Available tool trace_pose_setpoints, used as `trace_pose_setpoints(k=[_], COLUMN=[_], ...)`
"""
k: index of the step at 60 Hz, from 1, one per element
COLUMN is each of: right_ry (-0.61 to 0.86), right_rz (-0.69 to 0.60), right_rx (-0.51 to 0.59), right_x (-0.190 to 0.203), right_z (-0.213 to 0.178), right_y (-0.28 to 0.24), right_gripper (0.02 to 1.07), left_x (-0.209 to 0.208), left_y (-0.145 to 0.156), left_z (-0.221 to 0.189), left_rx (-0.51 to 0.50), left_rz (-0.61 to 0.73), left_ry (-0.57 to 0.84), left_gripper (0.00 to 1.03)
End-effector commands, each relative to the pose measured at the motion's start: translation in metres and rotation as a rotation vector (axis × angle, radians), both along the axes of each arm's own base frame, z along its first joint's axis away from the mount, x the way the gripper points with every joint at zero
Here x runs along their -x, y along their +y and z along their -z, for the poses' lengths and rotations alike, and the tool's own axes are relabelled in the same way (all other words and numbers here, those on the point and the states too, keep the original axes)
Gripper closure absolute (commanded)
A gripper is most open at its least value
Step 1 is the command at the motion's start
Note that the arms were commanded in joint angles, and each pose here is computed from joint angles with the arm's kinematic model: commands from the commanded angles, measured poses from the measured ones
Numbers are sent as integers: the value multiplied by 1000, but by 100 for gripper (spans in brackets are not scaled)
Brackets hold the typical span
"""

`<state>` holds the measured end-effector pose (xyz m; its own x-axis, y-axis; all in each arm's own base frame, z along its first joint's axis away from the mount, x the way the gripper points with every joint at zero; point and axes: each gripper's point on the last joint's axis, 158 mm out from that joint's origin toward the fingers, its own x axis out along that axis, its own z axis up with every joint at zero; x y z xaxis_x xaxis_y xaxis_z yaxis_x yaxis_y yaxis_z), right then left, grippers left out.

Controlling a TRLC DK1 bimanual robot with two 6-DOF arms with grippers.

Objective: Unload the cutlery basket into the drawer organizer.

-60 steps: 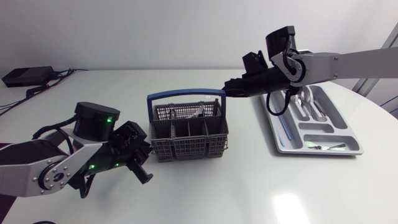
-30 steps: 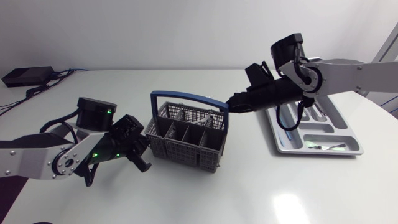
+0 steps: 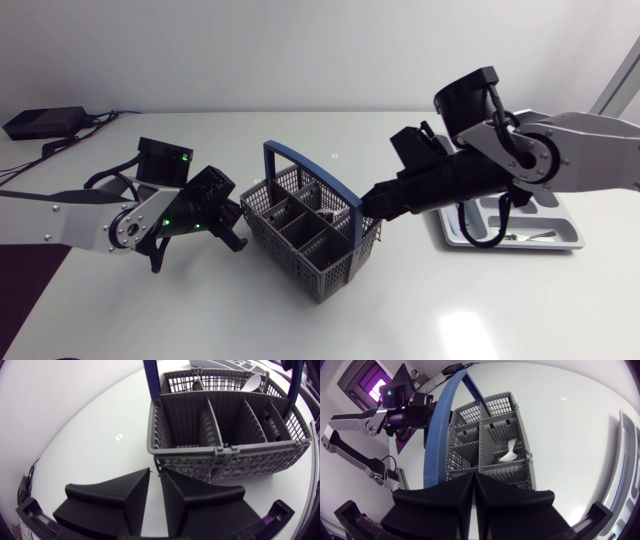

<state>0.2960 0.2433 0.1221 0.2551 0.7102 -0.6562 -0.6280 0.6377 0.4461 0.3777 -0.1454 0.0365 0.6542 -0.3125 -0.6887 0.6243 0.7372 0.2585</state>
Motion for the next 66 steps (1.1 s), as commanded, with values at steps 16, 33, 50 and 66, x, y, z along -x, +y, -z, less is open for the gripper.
trace_pose_setpoints(k=[16,33,50,66], right_ry=[-96,-143,-145,-147], right_rz=[91,93,69,45], right_rx=[141,250,300,320], right_x=[-3,-20,-24,-22], right_z=[6,21,33,39], right_y=[-50,-68,-67,-58], right_gripper=[60,60,61,67], left_x=[6,49,73,78], left_y=[5,-1,-12,-15], left_z=[-27,-51,-57,-53], left_rx=[20,25,44,47], left_rz=[7,56,92,99], left_ry=[-45,-43,-29,-18], left_gripper=[77,66,66,66])
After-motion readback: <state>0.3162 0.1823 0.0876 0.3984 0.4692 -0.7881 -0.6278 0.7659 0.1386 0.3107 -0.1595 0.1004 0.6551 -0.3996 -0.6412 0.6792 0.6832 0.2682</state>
